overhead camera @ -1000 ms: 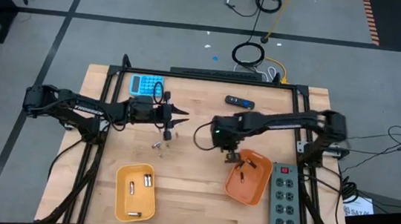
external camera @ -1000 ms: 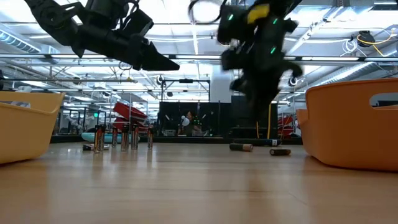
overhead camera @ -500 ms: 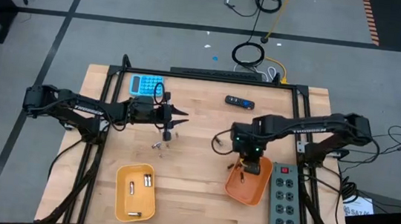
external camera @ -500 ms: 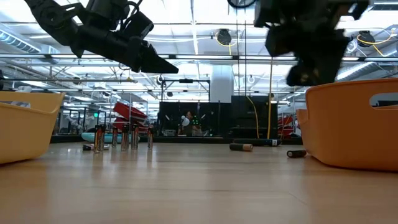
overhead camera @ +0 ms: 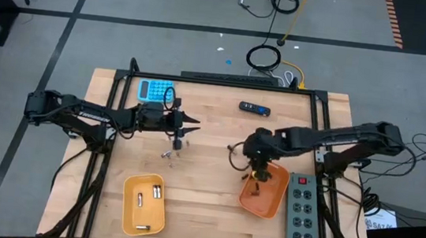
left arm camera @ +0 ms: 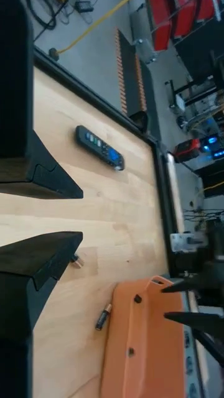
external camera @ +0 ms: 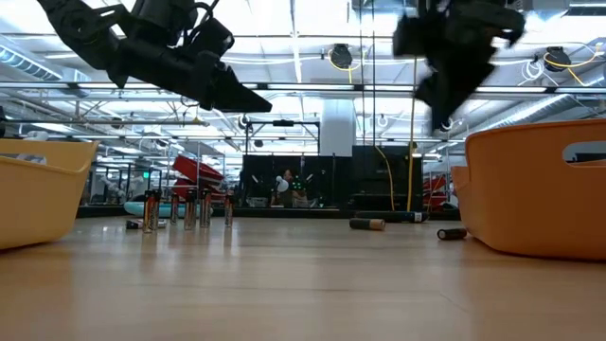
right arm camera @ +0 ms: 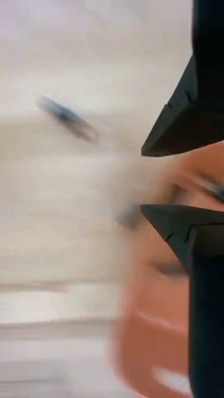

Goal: Sort batteries
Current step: Put the brown battery into the orange bin

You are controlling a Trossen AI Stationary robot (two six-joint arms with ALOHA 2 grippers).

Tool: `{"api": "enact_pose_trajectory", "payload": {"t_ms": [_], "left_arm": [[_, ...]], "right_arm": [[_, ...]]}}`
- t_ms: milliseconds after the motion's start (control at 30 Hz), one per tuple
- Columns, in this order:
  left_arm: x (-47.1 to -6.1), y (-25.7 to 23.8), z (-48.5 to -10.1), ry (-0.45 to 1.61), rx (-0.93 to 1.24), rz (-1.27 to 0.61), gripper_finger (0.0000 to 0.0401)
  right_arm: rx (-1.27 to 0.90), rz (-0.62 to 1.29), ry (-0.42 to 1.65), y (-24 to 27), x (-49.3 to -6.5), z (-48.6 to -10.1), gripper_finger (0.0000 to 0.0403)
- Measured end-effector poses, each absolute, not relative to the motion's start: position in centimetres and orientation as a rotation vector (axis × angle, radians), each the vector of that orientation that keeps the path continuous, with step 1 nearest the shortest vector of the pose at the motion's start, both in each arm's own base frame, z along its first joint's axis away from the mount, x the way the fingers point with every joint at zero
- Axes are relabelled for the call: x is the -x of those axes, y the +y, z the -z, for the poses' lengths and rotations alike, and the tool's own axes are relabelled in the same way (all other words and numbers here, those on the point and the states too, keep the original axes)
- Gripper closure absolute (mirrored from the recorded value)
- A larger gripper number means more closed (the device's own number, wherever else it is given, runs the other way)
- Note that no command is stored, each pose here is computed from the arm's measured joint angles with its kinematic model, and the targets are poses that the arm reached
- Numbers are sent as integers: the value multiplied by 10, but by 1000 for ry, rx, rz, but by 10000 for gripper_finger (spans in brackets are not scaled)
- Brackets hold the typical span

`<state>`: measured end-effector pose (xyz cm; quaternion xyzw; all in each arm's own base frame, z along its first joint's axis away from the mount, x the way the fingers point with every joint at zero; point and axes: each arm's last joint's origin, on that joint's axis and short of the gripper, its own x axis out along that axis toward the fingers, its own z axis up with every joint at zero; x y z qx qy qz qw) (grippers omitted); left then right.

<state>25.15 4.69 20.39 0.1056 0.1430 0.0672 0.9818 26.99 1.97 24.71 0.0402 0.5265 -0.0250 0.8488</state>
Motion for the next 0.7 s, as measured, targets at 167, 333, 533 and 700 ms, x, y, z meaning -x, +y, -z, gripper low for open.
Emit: {"api": "enact_pose_trajectory", "payload": {"t_ms": [167, 333, 533, 700], "left_arm": [[-264, 60, -223, 416, -189, -154, 296], [-290, 66, -234, 564, -184, -18, 296], [-327, 72, -234, 618, -216, 142, 295], [-355, 80, -224, 650, -235, 167, 259]], "right_arm": [[102, 190, 865, 12, -267, -231, 292], [46, 274, 577, -5, -247, -208, 300], [10, 413, 332, -10, -226, -191, 304], [-1, 415, 318, -9, -218, -187, 305]]}}
